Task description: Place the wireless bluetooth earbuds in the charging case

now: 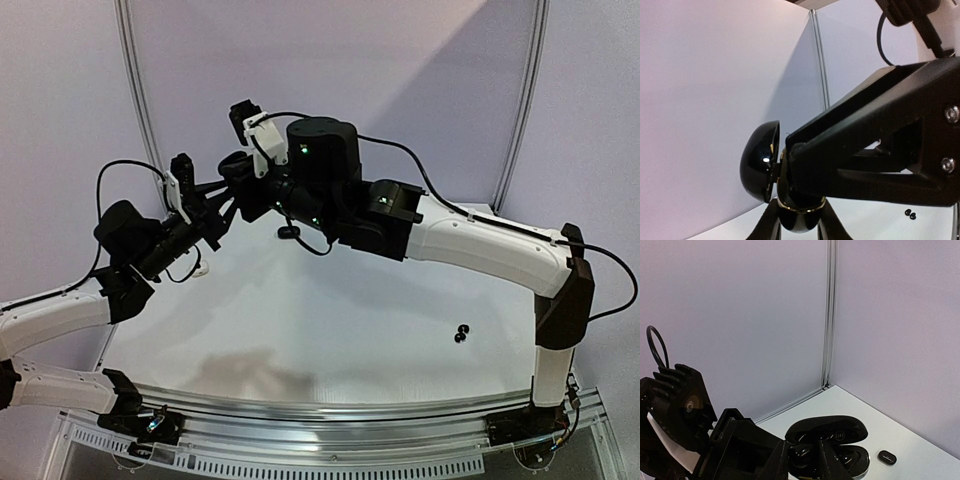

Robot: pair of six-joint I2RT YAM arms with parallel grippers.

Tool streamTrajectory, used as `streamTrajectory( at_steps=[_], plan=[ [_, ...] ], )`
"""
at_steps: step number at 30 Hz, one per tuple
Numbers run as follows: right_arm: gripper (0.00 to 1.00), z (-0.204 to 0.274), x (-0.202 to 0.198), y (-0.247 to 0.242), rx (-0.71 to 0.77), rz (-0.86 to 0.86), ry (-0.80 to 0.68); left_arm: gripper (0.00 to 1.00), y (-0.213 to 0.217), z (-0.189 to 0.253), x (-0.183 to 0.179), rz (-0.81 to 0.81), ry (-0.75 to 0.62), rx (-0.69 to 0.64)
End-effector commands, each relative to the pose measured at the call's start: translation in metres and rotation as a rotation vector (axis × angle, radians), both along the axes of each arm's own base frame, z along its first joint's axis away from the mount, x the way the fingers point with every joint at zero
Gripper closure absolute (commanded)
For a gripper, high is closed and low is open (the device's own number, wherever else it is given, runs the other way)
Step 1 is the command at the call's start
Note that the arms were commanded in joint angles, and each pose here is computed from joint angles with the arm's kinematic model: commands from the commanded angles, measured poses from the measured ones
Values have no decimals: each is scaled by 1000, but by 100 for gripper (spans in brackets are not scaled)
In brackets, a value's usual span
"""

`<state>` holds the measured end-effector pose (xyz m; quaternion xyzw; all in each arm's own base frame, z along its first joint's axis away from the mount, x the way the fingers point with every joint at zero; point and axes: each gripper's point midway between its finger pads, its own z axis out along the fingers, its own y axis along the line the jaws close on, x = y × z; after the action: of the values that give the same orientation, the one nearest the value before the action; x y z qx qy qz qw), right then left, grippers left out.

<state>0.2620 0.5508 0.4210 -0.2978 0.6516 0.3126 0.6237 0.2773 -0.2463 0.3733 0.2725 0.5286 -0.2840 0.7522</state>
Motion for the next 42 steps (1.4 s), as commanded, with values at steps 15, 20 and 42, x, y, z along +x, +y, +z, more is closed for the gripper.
streamTrajectory(
  at_steps=[15,20,42],
  plan=[
    [74,-35,8,0,-113,-50,10,100,-3,4,-13,-78,28,-28],
    [73,-33,9,-2,-114,-53,8,100,-4,0,-14,-96,71,-36],
    [66,-31,9,-6,-125,-62,7,100,-8,-6,-18,-139,121,-34]
  ],
)
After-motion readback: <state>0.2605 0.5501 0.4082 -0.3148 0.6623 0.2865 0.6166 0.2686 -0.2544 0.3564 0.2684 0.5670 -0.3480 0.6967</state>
